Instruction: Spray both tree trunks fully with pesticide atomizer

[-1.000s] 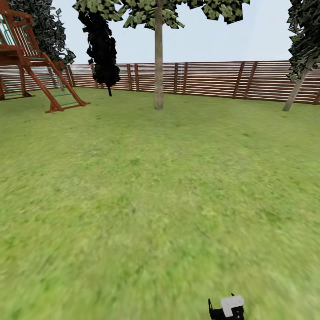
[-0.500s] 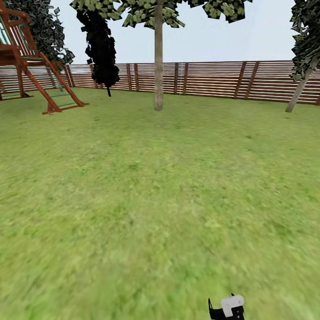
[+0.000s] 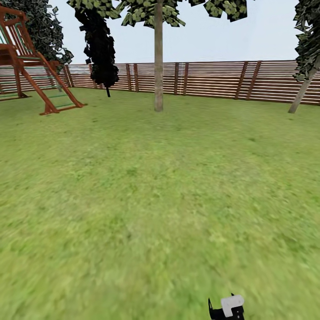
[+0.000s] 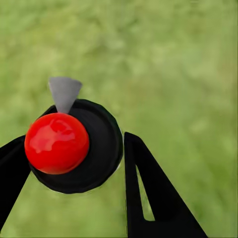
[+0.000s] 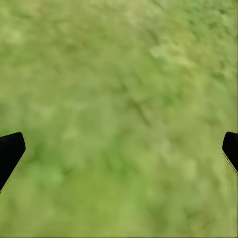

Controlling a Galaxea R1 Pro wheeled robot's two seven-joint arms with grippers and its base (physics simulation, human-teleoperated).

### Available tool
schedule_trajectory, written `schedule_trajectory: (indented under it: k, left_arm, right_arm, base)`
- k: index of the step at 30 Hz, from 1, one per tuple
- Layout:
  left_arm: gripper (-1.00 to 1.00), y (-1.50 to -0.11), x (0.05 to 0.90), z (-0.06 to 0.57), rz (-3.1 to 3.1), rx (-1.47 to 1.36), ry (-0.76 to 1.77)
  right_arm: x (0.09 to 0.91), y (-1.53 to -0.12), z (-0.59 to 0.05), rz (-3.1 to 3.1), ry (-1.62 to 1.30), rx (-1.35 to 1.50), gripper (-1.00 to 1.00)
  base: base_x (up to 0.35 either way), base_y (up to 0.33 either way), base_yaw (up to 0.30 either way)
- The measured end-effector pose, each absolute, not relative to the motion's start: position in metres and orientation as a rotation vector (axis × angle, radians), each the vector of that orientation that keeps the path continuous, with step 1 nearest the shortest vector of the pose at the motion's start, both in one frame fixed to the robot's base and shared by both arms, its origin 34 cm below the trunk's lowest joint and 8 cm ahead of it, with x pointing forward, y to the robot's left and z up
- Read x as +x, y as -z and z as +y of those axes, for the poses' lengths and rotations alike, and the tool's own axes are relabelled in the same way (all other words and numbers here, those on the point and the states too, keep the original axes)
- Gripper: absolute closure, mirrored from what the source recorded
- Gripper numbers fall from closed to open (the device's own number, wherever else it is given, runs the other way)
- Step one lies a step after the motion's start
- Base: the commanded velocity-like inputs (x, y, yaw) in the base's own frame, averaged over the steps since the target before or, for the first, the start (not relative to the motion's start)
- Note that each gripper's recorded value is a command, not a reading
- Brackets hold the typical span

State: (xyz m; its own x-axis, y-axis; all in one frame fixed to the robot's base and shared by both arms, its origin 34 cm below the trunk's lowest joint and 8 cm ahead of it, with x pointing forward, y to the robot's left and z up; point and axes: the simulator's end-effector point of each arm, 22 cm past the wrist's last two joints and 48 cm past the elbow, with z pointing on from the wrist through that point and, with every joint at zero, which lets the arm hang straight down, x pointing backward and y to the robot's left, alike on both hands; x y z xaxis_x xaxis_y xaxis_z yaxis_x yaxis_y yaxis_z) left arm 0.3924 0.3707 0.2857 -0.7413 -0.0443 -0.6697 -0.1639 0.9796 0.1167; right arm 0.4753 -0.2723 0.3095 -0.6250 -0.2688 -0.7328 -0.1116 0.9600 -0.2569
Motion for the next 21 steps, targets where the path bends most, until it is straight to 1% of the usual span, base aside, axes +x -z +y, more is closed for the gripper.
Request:
schedule_trajectory:
  k: [21]
  left_arm:
    - [1.0,-0.2857,0.3924,0.3705,2.401,-0.144,-0.217]
  right_arm:
    - [0.4753,-0.3095,-0.2728,2.247,0.235,-0.266,-1.0]
  base:
    - [0.336,0.0,0.0]
